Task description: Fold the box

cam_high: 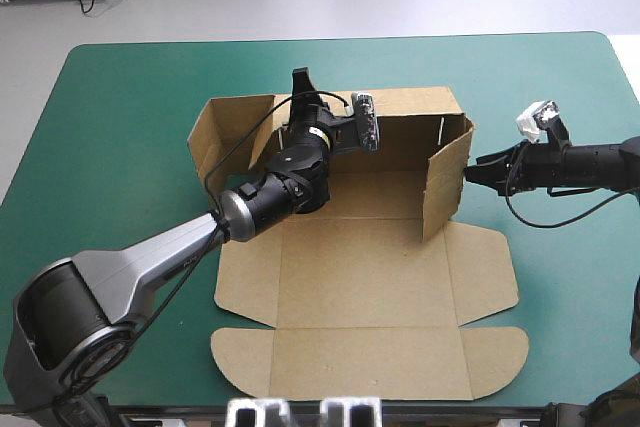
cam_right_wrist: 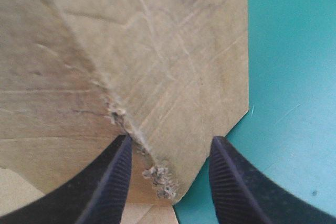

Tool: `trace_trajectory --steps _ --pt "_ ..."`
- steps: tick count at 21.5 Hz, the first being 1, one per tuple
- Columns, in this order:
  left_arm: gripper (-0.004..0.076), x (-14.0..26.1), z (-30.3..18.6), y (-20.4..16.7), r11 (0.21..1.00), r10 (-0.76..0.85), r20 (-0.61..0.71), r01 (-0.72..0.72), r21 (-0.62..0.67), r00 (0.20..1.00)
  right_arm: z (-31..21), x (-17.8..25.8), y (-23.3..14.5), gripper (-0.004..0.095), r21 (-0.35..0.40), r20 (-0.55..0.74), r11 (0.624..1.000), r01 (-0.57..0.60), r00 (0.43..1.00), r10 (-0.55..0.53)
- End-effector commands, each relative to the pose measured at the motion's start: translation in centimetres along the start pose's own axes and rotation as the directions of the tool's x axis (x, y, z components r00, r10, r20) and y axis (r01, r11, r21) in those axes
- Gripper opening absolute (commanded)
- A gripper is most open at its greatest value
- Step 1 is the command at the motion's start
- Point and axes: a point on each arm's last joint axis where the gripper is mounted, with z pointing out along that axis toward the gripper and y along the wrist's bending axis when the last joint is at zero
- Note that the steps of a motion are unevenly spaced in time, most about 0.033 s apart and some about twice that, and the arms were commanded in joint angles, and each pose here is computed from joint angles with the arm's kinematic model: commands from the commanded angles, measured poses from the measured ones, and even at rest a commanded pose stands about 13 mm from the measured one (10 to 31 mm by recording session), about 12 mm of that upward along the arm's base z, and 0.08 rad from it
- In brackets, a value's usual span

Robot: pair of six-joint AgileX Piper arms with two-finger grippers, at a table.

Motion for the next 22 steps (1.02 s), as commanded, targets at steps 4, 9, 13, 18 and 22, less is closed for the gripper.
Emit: trace_trajectory --steps 4,9,13,18,22 --pt "-0.001 -0.1 -1.3 1.2 0.998 -0.069 0.018 0.07 -0.006 0.997 -0.7 -2.0 2.5 0.044 -0.067 0.056 0.994 0.082 0.995 -0.078" --pt "-0.001 0.0 -1.3 1.2 0.998 -0.069 0.014 0.07 -0.006 0.997 2.1 -3.1 3.9 0.0439 -0.058 0.048 0.982 0.182 0.983 -0.18" --pt "-0.001 0.1 -1.3 1.2 0.999 -0.05 0.003 0.05 -0.007 0.999 2.2 -4.1 3.2 0.044 0.035 0.142 0.993 0.117 0.982 -0.12" --pt "-0.001 0.0 -1.3 1.2 1.0 -0.02 0.01 0.02 -0.007 1.0 2.0 -4.8 2.7 0.0432 0.105 0.21 0.99 0.094 0.971 -0.114" --pt "-0.001 -0.3 -1.3 1.2 1.0 -0.02 0.041 0.02 -0.007 0.999 2.2 -5.0 2.5 0.022 0.145 0.215 0.984 0.105 0.967 -0.135"
